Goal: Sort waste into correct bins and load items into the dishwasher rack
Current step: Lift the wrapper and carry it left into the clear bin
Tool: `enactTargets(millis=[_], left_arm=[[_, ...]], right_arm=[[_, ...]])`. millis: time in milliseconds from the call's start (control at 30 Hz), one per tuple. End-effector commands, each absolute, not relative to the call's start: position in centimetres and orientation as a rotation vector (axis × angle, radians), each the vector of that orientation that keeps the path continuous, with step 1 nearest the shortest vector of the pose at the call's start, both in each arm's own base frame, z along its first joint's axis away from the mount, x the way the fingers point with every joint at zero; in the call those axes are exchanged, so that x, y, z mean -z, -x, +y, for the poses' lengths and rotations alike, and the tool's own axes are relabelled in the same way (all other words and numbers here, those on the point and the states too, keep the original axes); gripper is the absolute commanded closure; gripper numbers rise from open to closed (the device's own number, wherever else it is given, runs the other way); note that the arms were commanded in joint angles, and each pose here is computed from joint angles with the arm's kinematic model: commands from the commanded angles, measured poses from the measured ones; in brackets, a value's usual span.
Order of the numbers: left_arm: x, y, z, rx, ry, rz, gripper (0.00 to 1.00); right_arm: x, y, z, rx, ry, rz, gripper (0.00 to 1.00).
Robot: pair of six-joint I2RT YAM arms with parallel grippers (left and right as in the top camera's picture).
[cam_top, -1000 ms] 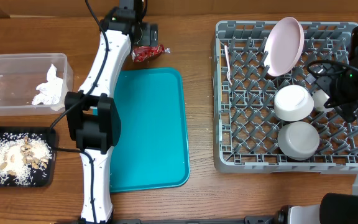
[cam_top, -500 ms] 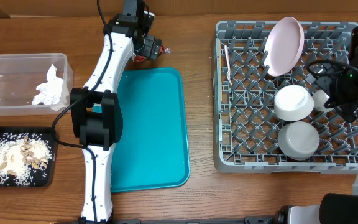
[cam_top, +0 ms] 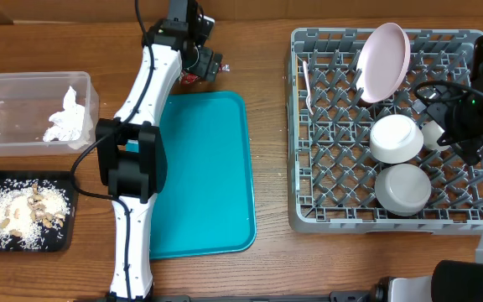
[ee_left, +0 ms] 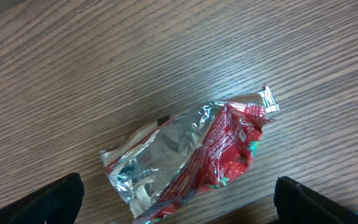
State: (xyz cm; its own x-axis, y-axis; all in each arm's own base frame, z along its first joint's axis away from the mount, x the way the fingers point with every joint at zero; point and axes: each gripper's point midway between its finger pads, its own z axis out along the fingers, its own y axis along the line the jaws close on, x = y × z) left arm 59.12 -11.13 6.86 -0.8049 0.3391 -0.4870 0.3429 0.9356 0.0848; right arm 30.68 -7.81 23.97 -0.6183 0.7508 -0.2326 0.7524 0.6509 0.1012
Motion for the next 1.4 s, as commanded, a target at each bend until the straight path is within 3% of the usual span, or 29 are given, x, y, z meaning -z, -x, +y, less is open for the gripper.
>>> enactTargets(millis=[0, 367, 467, 633, 867, 1067, 1367], left_arm=[[-5.0, -58.5, -11.8, 0.031, -0.534, 2.607, 0.0], [-2.4, -58.1, -11.4, 0.008, -0.54, 2.623, 0.0], [-2.5, -58.3, -11.4, 0.008, -0.539, 2.615, 0.05], [-2.6, -58.4, -11.2, -0.009, -0.534, 2.61, 0.34], [-2.8, -58.5, -9.9, -0.116, -0.508, 2.622, 0.96], [-6.0, -58.6, -9.9, -0.079, -0.364, 2.622, 0.96], [-19.5, -56.9, -9.3, -0.016, -0.145, 2.518, 0.96]], right_arm=[[-24.0, -30.7, -7.9, 0.007, -1.214, 2.613, 0.0], [-24.0, -30.7, -7.9, 0.007, -1.214, 2.613, 0.0], [-24.0, -30.7, -7.9, 0.007, -1.214, 2.613, 0.0], [-24.0, -30.7, -7.9, 0.007, -1.214, 2.613, 0.0], [-24.0, -30.7, -7.9, 0.007, -1.215, 2.613, 0.0], [-24.0, -30.7, -7.9, 0.007, -1.214, 2.613, 0.0], [-24.0, -30.7, -7.9, 0.007, -1.214, 2.613, 0.0]])
